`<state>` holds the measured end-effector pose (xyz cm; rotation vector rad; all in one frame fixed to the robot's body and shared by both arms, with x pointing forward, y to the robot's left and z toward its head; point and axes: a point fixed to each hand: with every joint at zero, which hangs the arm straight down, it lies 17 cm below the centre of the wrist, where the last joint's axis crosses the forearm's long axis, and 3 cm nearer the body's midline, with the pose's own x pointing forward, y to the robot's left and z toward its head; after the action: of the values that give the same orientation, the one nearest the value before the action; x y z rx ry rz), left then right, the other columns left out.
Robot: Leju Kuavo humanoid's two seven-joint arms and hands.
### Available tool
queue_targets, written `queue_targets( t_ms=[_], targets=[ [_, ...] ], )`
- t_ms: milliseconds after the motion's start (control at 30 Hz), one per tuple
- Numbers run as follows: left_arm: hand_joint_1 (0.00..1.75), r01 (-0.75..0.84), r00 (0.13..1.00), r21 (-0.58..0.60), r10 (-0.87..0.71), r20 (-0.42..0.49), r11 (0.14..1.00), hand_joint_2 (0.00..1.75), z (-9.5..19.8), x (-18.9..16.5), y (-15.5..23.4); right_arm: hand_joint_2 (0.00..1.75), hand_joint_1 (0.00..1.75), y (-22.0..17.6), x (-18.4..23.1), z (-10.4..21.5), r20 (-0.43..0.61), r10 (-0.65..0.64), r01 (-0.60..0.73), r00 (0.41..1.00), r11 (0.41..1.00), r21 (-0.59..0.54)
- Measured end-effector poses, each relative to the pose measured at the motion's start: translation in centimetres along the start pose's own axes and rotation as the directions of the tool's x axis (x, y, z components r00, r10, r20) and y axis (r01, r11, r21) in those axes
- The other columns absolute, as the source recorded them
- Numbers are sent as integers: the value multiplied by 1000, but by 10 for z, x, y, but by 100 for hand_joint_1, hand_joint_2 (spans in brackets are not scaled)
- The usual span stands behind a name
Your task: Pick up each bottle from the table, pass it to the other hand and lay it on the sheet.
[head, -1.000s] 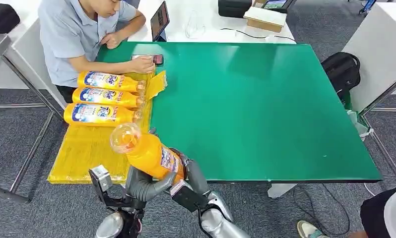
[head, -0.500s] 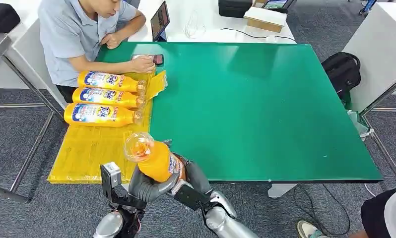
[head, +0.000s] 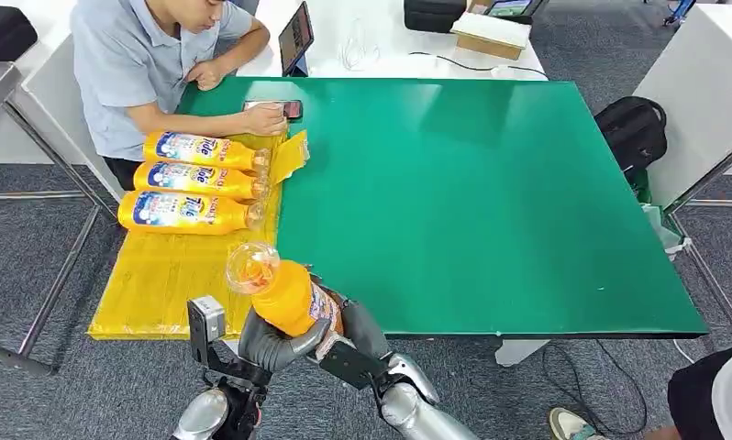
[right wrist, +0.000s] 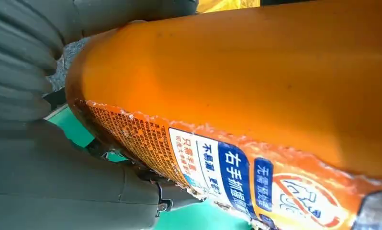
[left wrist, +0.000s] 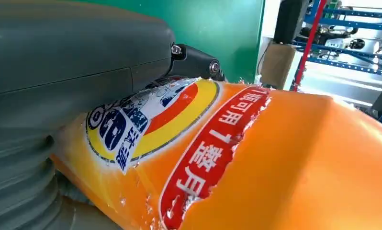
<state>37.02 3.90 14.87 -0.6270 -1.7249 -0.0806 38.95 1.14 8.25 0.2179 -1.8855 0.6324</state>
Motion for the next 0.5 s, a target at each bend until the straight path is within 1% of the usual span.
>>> queue_targets(
  t_ms=[33, 133, 233, 333, 367, 433, 467, 500],
  targets=[
    [175, 0, 1000, 0, 0, 0, 1000, 175, 0, 0, 0, 0, 0, 0, 0, 0, 0, 0, 0, 1000, 1000, 1],
    [175, -23, 1000, 8, 23, 10, 1000, 175, -3, 4, 1, 0, 0, -4, 6, 2, 27, 44, -43, 999, 999, -33],
    [175, -17, 997, 35, 14, 71, 999, 175, -13, 19, 8, 0, 0, -13, 30, 4, 100, 80, -71, 992, 994, -89],
    [175, 4, 994, 103, -15, 108, 995, 175, -23, 30, 27, 0, 0, -17, 50, 7, 159, 118, -98, 980, 987, -126],
    [175, 46, 990, 148, -64, 124, 988, 175, -24, 33, 38, 0, 0, -18, 58, 9, 179, 132, -107, 975, 984, -145],
    [175, 193, 960, 284, -241, 145, 939, 175, -24, 45, 68, 0, 0, -22, 67, 16, 201, 163, -126, 966, 974, -186],
    [175, 258, 932, 359, -329, 151, 897, 175, -24, 55, 88, 0, 0, -22, 70, 21, 209, 178, -137, 962, 970, -198],
    [175, 340, 888, 445, -438, 138, 829, 175, -22, 66, 111, 0, 0, -22, 76, 26, 228, 200, -152, 953, 965, -214]
  ],
)
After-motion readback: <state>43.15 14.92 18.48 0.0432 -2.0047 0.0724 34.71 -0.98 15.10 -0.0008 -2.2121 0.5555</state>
